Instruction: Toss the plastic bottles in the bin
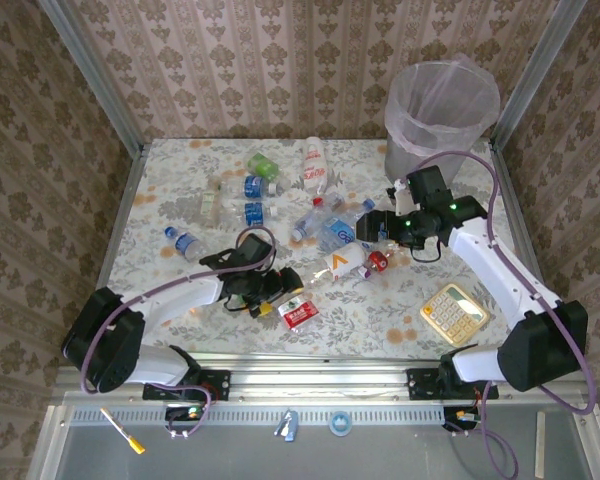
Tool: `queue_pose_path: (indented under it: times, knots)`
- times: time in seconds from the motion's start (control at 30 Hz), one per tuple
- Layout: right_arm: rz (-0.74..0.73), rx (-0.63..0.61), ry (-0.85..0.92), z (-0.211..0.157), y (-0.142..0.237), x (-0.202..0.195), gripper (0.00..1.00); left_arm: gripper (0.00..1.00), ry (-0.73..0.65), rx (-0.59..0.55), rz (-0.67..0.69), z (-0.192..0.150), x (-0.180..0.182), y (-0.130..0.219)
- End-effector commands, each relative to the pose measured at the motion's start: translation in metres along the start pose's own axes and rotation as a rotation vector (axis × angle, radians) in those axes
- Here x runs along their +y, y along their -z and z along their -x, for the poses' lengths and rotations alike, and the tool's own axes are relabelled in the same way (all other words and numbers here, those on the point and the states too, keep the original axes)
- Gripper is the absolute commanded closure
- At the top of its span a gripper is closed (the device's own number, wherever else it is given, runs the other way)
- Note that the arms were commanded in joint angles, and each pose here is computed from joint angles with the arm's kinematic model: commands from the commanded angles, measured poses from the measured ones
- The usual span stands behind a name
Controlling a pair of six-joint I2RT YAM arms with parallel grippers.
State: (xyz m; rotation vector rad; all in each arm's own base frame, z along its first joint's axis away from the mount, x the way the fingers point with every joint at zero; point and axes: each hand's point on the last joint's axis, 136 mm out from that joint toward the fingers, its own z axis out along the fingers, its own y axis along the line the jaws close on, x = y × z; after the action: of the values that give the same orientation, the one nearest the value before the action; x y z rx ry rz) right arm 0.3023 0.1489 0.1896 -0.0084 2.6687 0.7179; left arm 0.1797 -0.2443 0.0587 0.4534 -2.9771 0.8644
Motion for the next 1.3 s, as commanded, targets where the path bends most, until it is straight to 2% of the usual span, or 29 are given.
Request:
queue_pose_path:
  times: [0.0, 0.17, 0.4, 0.57, 0.83, 1.0, 1.27]
  knots:
    - [0.031, 0.009, 0.026, 0.002, 0.005, 0.011, 0.0, 0.12, 0.001, 0.033, 0.005, -0.007, 0.002, -0.013]
    - [0.033, 0.012, 0.03, 0.003, 0.006, 0.012, 0.0, 0.18, -0.053, 0.064, -0.002, -0.008, -0.012, -0.026]
    - [0.022, 0.019, 0.034, -0.001, 0.007, 0.009, 0.0, 0.4, -0.056, 0.077, 0.034, -0.013, -0.003, -0.031]
    - [0.018, 0.019, 0.031, -0.002, 0.005, 0.007, 0.0, 0.51, -0.073, 0.062, 0.023, -0.01, -0.005, -0.028]
    - [0.034, 0.009, 0.014, 0.002, 0.0, 0.009, 0.0, 0.75, -0.168, -0.027, -0.049, -0.001, -0.019, -0.002]
    - [0.075, -0.005, 0.003, 0.008, 0.0, 0.017, 0.0, 0.76, -0.276, -0.141, -0.112, 0.007, -0.032, 0.031]
    - [0.21, -0.054, 0.025, 0.021, 0.007, 0.045, 0.0, 0.76, -0.546, -0.328, -0.134, 0.018, -0.057, 0.099]
